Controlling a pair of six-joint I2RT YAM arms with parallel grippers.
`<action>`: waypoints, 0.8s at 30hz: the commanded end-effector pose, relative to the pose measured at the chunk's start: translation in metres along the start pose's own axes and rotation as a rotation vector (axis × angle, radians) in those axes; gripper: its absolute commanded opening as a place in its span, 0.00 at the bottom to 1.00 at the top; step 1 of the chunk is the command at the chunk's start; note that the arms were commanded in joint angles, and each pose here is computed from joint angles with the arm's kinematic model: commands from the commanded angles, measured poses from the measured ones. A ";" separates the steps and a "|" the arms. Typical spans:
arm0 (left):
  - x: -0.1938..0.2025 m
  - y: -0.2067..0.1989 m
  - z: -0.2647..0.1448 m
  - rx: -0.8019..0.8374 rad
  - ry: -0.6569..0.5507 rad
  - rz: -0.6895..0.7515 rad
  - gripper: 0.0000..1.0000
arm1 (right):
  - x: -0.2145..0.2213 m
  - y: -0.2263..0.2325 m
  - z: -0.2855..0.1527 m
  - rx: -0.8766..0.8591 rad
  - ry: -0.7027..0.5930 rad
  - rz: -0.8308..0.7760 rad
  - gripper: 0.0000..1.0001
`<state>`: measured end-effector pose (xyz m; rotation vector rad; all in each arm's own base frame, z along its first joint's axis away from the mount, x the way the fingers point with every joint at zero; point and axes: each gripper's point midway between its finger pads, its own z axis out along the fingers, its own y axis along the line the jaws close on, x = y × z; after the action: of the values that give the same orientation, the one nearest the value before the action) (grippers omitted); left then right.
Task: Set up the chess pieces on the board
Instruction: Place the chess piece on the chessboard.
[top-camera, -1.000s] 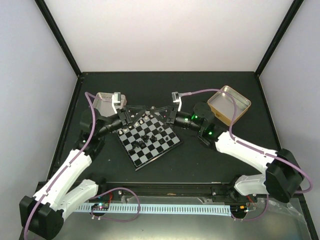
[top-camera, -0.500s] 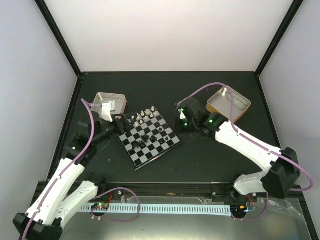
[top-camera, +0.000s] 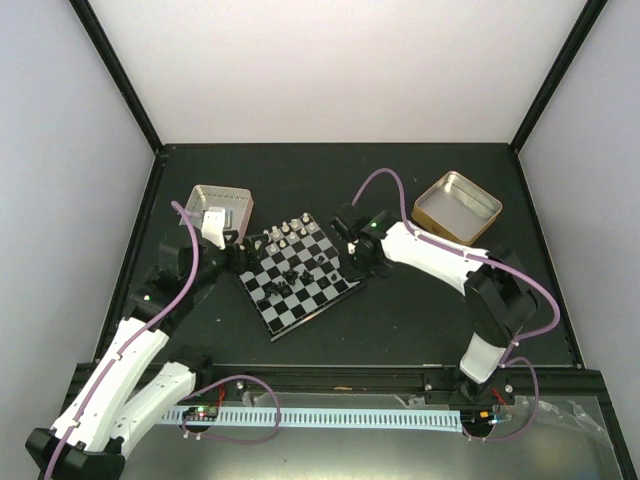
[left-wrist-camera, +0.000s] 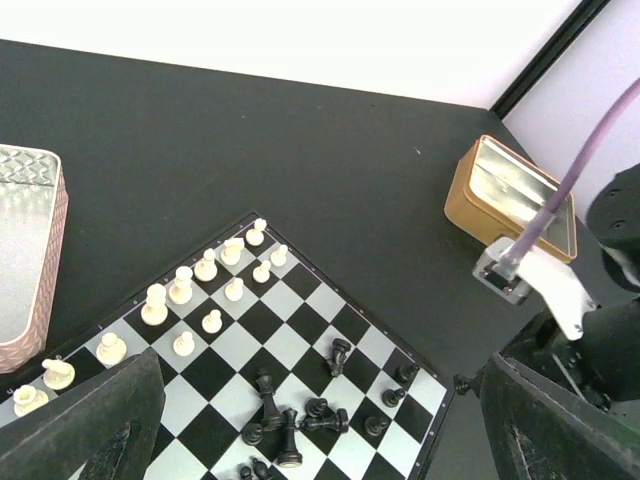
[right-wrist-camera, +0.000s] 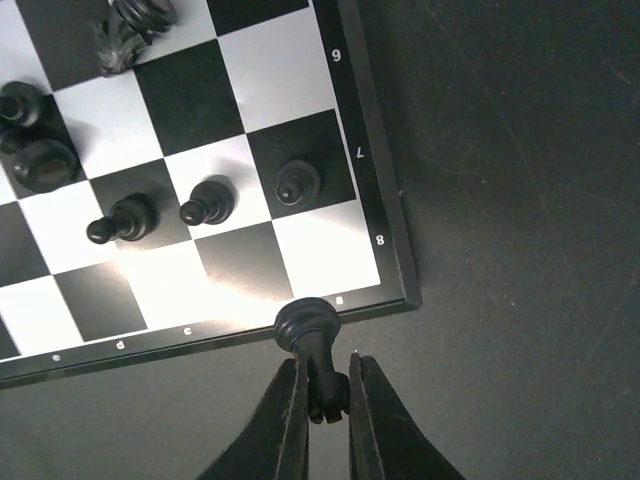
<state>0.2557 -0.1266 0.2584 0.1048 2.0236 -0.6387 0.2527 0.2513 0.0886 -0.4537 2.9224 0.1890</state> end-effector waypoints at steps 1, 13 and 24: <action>-0.014 -0.002 -0.005 -0.004 -0.030 0.031 0.88 | 0.000 -0.004 0.006 0.035 0.040 -0.061 0.01; -0.011 -0.001 -0.002 0.000 -0.029 0.026 0.89 | -0.007 -0.001 0.035 0.068 0.111 -0.100 0.01; -0.011 -0.001 -0.004 -0.002 -0.043 0.021 0.90 | -0.005 -0.007 0.043 0.114 0.145 -0.097 0.02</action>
<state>0.2564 -0.1269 0.2574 0.1167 2.0251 -0.6310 0.2640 0.2587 0.0491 -0.6109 3.0112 0.0357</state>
